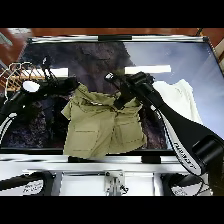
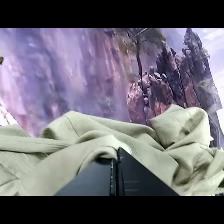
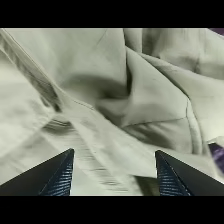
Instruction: Fold the shirts.
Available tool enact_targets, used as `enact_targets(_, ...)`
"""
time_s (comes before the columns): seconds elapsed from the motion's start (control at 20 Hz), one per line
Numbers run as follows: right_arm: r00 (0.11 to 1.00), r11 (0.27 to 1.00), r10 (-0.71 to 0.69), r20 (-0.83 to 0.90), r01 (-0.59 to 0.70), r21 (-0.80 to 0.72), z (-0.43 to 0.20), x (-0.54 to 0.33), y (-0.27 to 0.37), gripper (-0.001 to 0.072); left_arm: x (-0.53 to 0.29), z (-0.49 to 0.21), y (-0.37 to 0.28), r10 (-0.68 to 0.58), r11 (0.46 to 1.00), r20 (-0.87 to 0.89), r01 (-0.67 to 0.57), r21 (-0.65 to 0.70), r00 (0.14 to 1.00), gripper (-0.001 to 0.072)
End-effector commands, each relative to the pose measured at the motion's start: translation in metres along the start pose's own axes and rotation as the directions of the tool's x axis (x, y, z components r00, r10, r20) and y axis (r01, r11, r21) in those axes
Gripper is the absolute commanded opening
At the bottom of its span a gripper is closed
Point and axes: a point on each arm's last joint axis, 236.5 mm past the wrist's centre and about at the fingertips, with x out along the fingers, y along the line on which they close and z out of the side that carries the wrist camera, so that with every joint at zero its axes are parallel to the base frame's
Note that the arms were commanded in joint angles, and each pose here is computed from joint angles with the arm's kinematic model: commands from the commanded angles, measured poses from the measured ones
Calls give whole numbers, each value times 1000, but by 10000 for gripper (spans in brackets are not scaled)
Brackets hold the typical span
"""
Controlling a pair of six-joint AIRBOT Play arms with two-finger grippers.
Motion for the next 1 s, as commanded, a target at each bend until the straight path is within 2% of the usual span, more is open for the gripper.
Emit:
enact_targets(0.0, 997, 994, -50, -54, 45, -95, -12, 7, -17, 604, 0, -4, -2, -8, 1000, -19, 8, 1, 1000, 37)
enact_targets(0.25, 1000, 981, -25, -3, 23, -191, -2, 17, -19, 603, 0, -4, -2, -8, 1000, -19, 8, 0, 1000, 37)
enact_targets(0.45, 999, 976, 26, -47, -36, -214, -9, 42, -5, 601, 0, -4, -2, -8, 1000, -19, 8, 0, 1000, 37)
enact_targets(0.5, 998, 973, 35, -54, -46, -224, -11, 44, -3, 528, 0, -4, -2, -8, 1000, -19, 8, 0, 1000, 37)
enact_targets(0.6, 999, 972, 22, -42, -31, -232, -8, 40, -6, 149, 0, -4, -1, -7, 1000, -17, 7, 0, 1000, 37)
enact_targets(0.65, 999, 971, 4, -33, -12, -239, -6, 35, -10, 77, 0, -3, -1, -6, 1000, -15, 6, 2, 1000, 37)
enact_targets(0.8, 996, 978, -56, 64, 67, -198, 12, 0, -25, 76, -2, -1, 4, 3, 1000, -10, -2, 24, 1000, 37)
enact_targets(0.95, 956, 982, -184, 227, 189, -4, 42, -56, -53, 76, -5, -1, 3, -8, 1000, -24, 9, 26, 1000, 37)
